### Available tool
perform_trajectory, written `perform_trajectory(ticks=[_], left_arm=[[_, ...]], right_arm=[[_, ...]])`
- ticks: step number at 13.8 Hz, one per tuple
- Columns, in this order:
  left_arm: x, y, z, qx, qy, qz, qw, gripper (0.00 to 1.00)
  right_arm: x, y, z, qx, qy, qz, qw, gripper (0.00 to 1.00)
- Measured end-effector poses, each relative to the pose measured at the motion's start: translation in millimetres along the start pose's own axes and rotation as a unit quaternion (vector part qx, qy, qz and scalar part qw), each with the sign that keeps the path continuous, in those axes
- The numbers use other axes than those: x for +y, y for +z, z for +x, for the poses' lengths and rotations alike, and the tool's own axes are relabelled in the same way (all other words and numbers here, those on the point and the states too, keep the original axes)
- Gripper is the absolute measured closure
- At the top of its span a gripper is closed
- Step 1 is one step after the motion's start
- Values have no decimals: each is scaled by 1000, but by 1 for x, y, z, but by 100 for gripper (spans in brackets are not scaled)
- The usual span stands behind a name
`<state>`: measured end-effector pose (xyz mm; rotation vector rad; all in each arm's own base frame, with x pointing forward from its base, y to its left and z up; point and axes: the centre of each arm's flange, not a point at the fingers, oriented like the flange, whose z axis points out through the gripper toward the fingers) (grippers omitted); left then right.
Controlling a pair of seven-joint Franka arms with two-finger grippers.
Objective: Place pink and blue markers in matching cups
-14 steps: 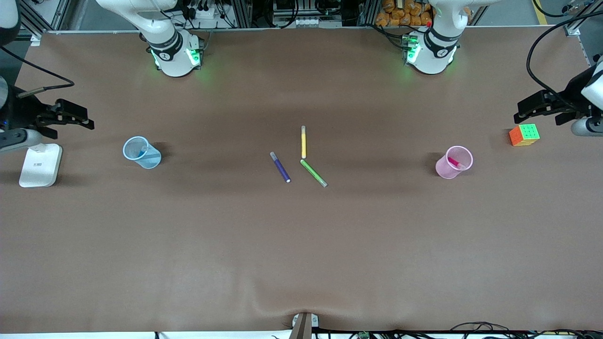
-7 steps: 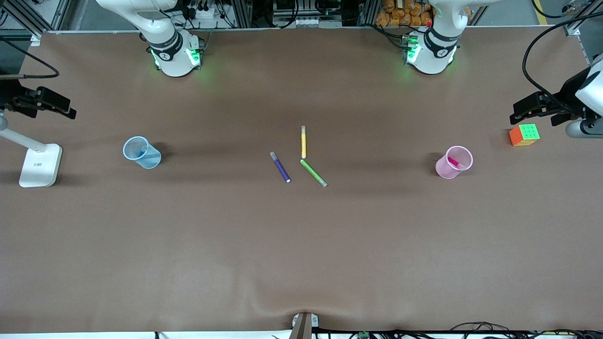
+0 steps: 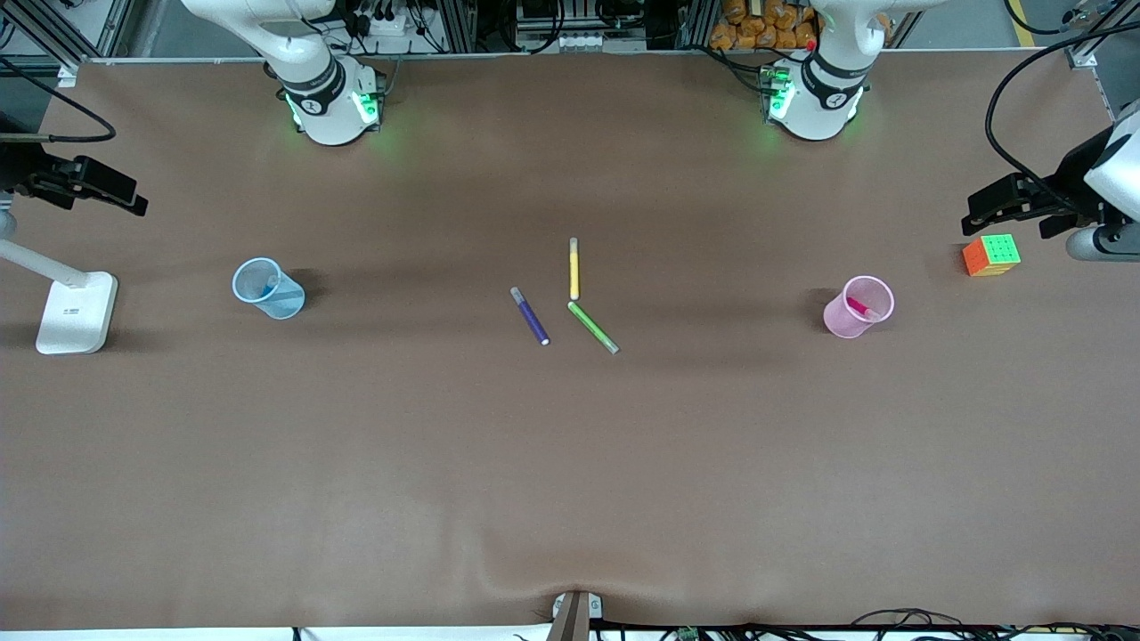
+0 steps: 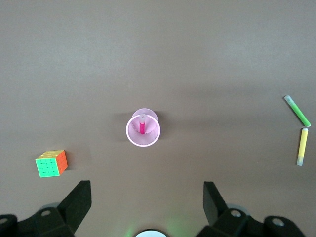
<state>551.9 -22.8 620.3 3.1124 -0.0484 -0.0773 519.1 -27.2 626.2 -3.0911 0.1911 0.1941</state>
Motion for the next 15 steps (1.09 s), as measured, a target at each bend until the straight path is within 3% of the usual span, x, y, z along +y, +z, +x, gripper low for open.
perform_trajectory(ticks=[15], left_arm=[[1,0,2,5,1,0,1000,0]], right_arm=[[0,0,0,0,0,-2,1000,0]])
